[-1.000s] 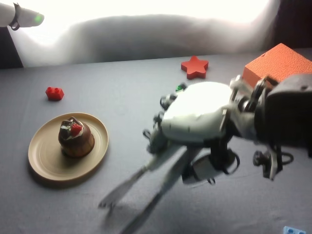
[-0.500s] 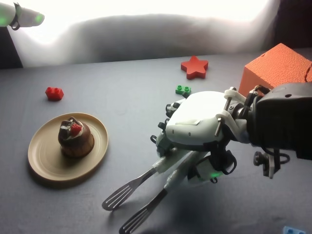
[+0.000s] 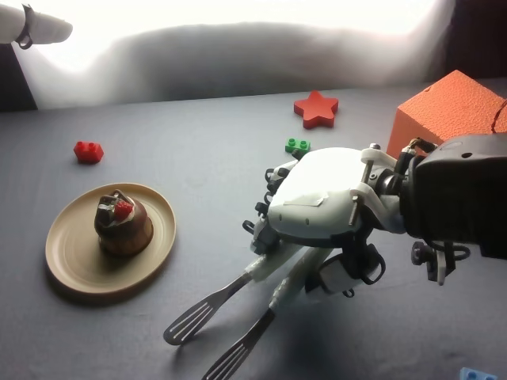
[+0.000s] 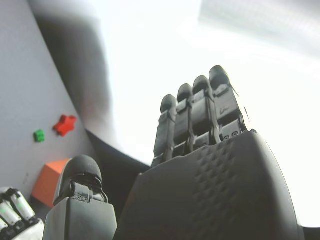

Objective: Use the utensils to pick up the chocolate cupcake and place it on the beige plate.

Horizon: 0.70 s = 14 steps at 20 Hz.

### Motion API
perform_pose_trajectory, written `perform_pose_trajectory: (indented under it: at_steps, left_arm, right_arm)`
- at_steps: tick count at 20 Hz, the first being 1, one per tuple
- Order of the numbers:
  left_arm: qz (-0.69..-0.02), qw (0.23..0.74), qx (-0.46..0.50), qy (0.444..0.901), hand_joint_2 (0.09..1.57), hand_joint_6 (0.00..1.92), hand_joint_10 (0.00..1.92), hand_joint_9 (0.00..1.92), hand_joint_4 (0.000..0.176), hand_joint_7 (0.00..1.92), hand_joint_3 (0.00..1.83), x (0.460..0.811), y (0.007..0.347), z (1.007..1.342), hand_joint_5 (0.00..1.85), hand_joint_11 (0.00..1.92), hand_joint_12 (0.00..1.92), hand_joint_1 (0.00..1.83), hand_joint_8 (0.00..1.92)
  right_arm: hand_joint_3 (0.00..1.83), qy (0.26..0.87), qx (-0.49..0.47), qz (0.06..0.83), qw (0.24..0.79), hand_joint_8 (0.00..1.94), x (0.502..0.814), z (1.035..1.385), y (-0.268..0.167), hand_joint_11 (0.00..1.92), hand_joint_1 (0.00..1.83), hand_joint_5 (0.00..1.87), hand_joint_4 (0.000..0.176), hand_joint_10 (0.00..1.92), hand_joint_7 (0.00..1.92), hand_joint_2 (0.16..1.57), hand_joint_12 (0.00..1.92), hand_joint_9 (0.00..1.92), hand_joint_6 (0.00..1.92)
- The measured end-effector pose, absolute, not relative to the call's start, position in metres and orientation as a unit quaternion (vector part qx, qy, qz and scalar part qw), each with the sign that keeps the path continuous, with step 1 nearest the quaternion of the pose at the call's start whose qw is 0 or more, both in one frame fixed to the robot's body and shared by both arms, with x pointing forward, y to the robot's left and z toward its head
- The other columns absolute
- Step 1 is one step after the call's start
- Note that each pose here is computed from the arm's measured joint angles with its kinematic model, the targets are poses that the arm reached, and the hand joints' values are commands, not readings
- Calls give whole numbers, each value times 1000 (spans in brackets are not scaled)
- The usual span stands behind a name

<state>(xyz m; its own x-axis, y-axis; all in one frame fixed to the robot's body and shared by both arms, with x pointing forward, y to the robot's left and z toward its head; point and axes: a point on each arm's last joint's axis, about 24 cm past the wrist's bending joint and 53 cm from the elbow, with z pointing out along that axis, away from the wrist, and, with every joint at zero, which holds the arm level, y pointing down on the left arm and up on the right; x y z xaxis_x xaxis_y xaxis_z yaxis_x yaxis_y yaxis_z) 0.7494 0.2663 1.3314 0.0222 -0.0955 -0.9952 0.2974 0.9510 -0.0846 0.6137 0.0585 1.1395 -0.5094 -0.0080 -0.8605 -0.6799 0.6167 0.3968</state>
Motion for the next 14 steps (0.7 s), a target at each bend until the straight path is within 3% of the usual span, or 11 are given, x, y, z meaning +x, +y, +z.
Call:
perform_pose_trajectory:
  at_steps: [3,4,6,7,10,14]
  left_arm:
    - [-138,711,74,685,1130,0,0,101,0,129,0,749,266,1331,141,0,246,0,0]
    - [-138,711,74,685,1132,2,1,67,0,89,0,749,266,1331,103,0,137,0,2]
    - [-139,711,74,685,1144,5,5,73,0,96,2,749,266,1331,109,0,156,0,5]
    - [-139,711,74,685,1137,6,6,81,0,108,0,749,266,1331,119,0,188,0,6]
    - [-139,711,75,685,1134,5,4,25,0,43,0,749,266,1331,64,0,5,0,5]
    - [-142,710,78,685,1134,17,19,68,0,85,0,749,264,1331,101,49,23,0,19]
  right_arm:
    - [0,779,-223,381,446,0,615,1143,54,13,534,429,0,54,473,1067,1179,445,0]
    - [0,777,-224,384,446,0,614,1145,53,2,412,342,0,13,377,1046,1004,363,1]
    - [0,776,-226,385,446,4,613,1146,53,0,267,189,0,4,200,982,619,189,3]
    - [0,776,-226,386,446,0,614,1146,52,0,196,131,0,0,158,947,571,145,0]
    - [0,775,-224,384,450,0,616,1148,47,0,118,1,12,0,1,868,220,1,0]
    - [0,775,-219,380,456,0,619,1154,32,0,124,0,27,0,0,842,265,0,0]
